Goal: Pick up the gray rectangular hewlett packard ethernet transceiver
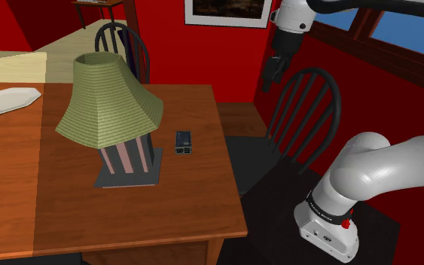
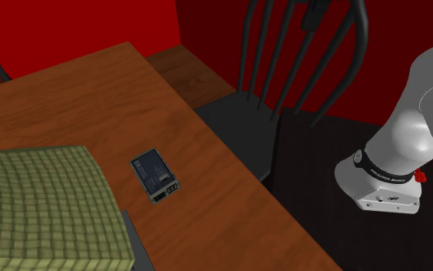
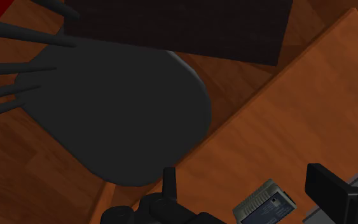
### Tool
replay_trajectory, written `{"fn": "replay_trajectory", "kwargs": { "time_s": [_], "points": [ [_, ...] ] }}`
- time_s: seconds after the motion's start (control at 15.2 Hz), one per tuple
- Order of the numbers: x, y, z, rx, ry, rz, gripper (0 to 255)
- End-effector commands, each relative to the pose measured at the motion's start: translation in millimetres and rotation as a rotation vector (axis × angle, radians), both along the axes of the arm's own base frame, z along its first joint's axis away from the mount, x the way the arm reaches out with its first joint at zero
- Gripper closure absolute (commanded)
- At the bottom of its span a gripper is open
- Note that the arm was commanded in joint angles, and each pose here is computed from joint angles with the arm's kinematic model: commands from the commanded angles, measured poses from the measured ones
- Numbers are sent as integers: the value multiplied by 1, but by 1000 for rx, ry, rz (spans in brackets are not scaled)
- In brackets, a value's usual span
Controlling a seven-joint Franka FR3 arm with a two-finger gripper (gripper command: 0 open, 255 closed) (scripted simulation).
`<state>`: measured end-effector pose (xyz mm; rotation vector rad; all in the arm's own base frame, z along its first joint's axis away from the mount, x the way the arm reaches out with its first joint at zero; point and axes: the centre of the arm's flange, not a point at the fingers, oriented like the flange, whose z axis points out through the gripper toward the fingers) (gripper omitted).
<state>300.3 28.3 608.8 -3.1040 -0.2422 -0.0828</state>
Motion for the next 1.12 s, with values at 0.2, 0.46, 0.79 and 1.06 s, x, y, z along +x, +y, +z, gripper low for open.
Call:
{"fn": "replay_trajectory", "kwargs": {
  "time_s": [0.2, 0.46, 0.79, 1.06],
  "points": [
    [18, 25, -26, -1, 7, -31, 0],
    [43, 57, -61, -3, 16, -72, 0],
    [76, 96, -105, -5, 27, -123, 0],
    [103, 125, -140, -7, 36, -165, 0]
  ]
}}
